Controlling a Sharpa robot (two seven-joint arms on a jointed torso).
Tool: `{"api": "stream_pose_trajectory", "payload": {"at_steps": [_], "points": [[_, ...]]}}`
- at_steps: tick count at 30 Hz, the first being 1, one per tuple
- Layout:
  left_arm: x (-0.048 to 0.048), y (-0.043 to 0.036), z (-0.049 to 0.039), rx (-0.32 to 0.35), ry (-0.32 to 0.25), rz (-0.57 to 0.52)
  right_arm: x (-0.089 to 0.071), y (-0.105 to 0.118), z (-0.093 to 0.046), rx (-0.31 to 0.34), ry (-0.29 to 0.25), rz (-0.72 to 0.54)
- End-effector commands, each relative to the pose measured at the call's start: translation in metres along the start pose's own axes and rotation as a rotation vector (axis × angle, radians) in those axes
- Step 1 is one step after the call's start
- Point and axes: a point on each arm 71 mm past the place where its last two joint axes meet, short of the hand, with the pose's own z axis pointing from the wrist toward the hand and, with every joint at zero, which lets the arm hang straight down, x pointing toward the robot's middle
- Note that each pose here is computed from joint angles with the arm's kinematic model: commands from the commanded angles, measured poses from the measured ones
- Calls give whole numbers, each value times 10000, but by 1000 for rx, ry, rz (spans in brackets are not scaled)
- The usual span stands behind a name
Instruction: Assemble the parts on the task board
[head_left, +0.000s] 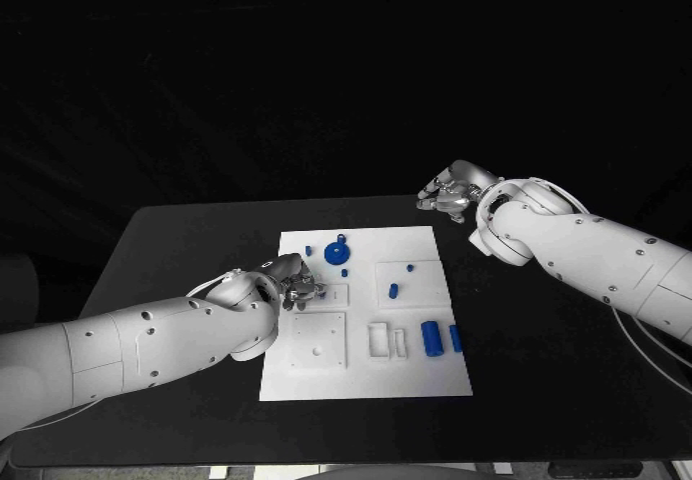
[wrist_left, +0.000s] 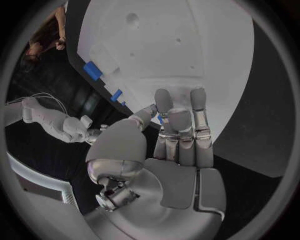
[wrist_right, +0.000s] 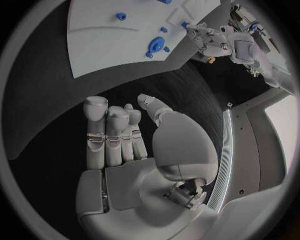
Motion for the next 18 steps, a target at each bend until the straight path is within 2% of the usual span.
{"api": "stream_pose_trajectory", "payload": {"at_steps": [1, 18], "points": [[5, -24, 7, 16, -2, 1, 9, 2, 3, 0, 9, 1], [29, -31, 31, 6, 28, 12, 14, 5, 5, 1, 10, 1]]}}
